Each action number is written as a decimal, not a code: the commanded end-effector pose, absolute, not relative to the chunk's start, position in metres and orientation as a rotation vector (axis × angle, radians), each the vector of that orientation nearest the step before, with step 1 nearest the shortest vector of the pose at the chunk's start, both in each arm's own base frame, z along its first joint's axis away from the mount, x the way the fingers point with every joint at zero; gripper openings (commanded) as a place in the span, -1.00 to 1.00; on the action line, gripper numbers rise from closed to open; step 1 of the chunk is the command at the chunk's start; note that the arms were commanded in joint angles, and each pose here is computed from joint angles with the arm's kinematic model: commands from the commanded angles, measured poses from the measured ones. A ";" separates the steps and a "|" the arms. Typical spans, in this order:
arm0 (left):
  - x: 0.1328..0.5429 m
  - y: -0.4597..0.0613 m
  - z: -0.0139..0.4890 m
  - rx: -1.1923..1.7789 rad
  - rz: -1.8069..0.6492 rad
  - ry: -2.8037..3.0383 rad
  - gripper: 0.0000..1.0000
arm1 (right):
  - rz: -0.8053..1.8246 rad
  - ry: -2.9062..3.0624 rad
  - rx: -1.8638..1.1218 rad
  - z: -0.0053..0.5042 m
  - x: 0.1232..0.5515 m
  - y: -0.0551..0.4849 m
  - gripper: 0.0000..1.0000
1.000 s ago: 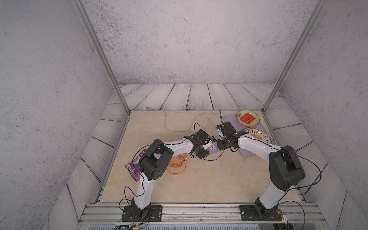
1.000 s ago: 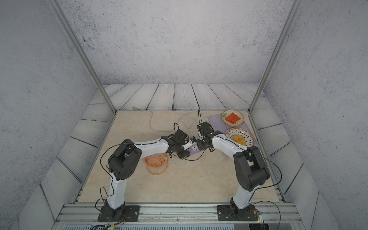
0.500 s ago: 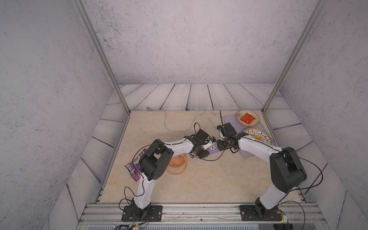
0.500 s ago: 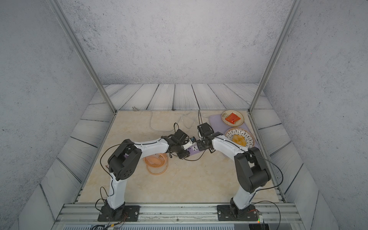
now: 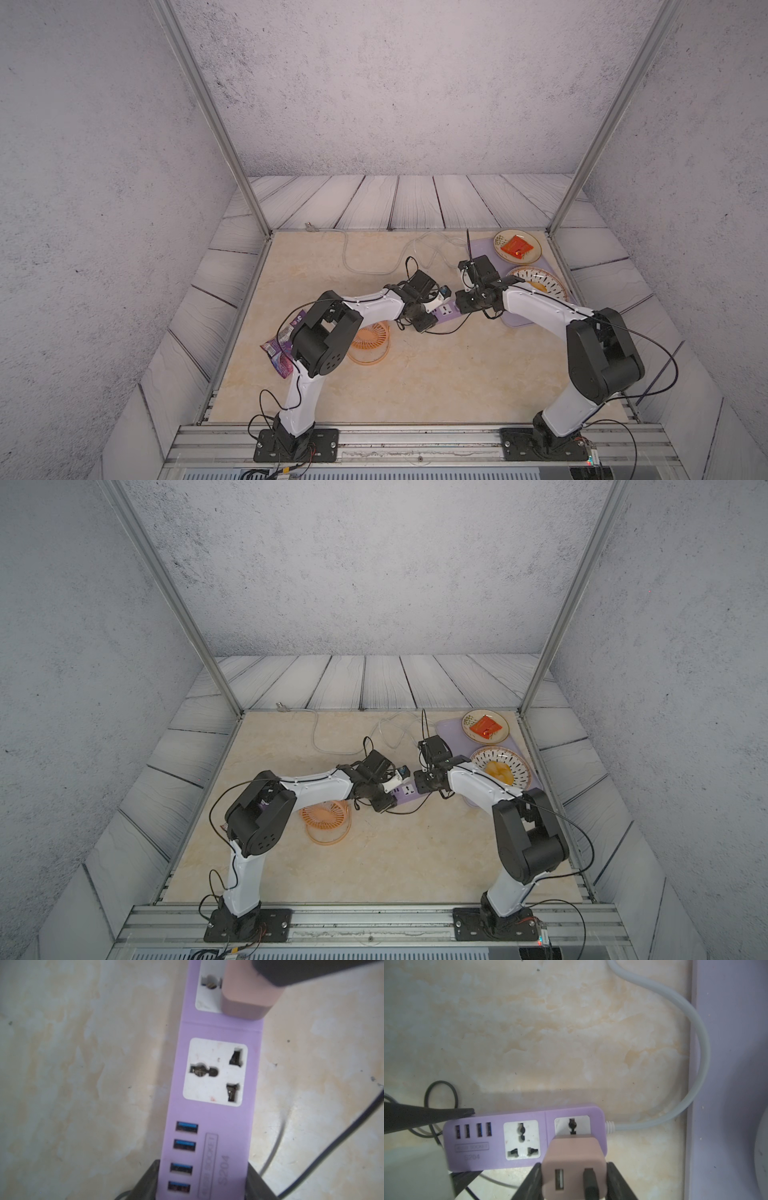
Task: Unplug the desk fan from the power strip
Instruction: Remove the plug from the socket.
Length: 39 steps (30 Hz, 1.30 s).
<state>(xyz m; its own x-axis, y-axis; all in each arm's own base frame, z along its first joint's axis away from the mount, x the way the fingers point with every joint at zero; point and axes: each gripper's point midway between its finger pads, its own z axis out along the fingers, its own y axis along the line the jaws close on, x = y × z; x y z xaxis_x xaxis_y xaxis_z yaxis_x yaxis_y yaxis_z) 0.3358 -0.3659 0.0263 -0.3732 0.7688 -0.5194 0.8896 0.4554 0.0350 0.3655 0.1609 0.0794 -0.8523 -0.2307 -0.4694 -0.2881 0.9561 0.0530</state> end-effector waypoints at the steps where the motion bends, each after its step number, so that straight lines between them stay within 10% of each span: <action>1: 0.335 -0.355 0.020 1.367 -0.314 2.292 -0.45 | 0.203 2.631 -0.393 0.089 0.352 0.170 -0.52; 39: 0.335 -0.353 0.019 1.365 -0.303 2.298 -0.82 | 0.204 2.617 -0.371 0.091 0.345 0.175 -0.58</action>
<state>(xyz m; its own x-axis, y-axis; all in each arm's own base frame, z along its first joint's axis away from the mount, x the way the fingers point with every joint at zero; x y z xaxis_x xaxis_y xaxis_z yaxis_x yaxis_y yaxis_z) 0.3305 -0.3648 0.0262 -0.3606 0.7821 -0.5082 0.8985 0.4375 0.0358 0.3550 0.1653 0.0811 -0.8532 -0.2191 -0.4732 -0.2743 0.9603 0.0499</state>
